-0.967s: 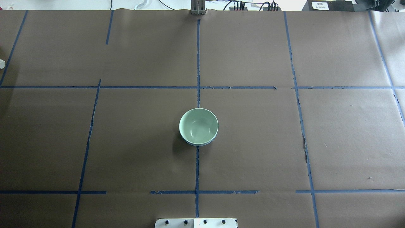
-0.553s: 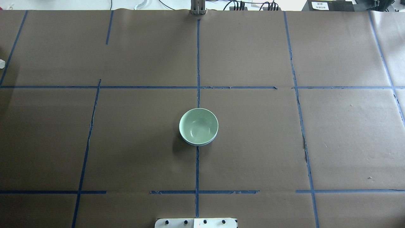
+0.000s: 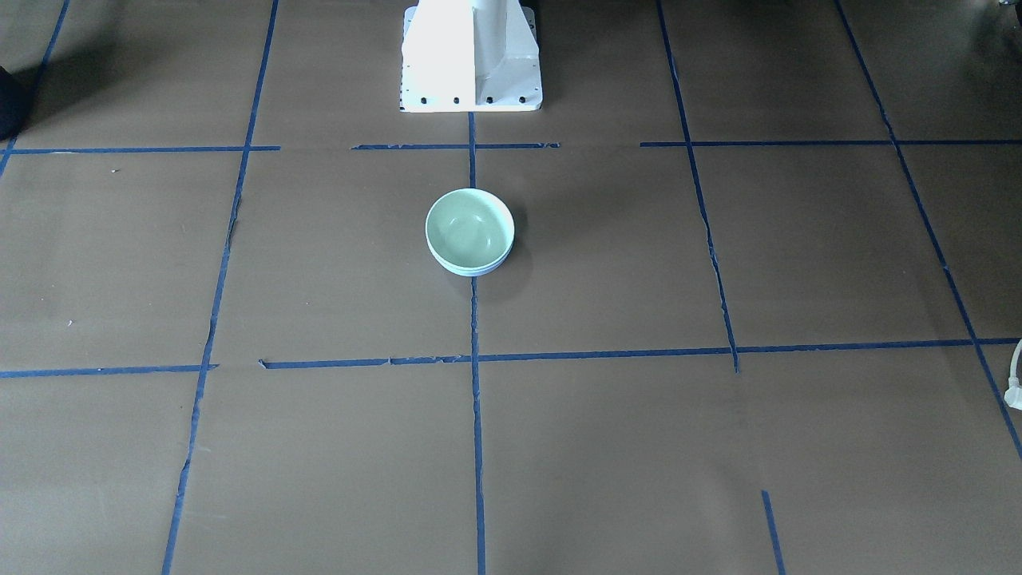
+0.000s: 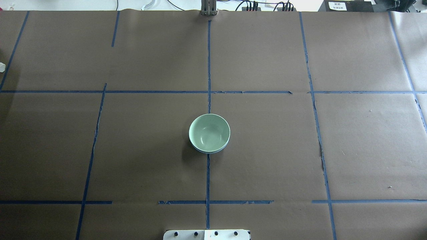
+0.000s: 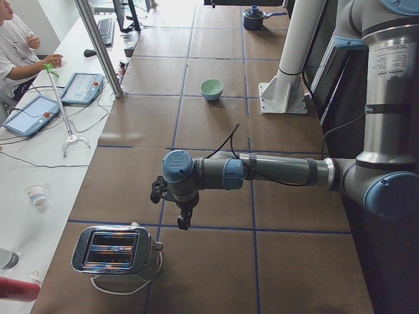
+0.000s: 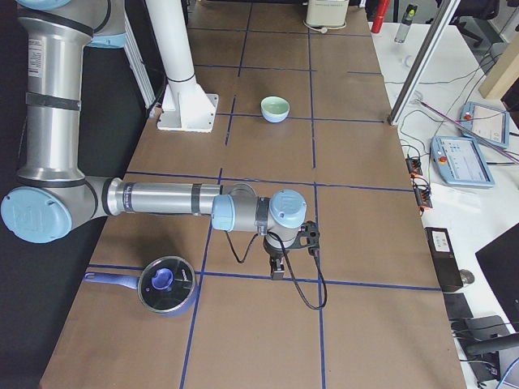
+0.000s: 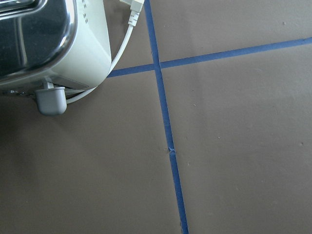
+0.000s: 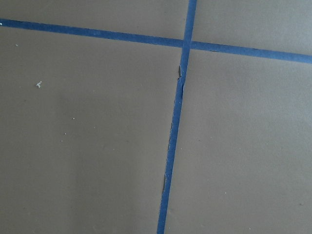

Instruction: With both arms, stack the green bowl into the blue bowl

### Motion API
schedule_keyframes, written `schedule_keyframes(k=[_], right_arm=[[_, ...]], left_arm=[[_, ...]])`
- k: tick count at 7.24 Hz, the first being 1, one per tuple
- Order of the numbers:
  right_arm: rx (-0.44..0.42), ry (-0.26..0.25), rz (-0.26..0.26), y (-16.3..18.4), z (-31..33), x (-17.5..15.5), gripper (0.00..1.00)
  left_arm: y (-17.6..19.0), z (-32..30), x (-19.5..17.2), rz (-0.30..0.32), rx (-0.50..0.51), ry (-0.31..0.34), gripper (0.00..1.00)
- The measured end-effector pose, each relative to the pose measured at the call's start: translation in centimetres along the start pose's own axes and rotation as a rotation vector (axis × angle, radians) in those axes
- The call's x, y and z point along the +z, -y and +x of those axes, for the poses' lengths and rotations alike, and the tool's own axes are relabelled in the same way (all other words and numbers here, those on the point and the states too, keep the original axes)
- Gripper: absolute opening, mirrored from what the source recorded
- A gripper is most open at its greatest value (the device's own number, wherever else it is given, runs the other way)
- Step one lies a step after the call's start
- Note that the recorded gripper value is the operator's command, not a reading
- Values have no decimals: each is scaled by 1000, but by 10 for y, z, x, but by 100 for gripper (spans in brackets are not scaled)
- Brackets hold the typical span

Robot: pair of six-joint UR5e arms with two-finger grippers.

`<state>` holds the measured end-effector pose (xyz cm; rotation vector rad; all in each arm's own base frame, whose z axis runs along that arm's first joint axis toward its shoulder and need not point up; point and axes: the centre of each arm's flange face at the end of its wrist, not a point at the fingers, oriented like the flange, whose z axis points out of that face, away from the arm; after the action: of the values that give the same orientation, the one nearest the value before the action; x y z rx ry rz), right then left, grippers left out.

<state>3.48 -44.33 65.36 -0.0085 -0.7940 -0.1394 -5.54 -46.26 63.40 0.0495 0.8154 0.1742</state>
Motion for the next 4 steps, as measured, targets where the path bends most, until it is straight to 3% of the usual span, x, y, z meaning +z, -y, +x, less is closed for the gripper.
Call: schedule_keyframes(k=[4], right_arm=[[-2, 1, 1, 0, 0, 0, 100]], left_arm=[[1, 2, 1, -2, 4, 0, 100]])
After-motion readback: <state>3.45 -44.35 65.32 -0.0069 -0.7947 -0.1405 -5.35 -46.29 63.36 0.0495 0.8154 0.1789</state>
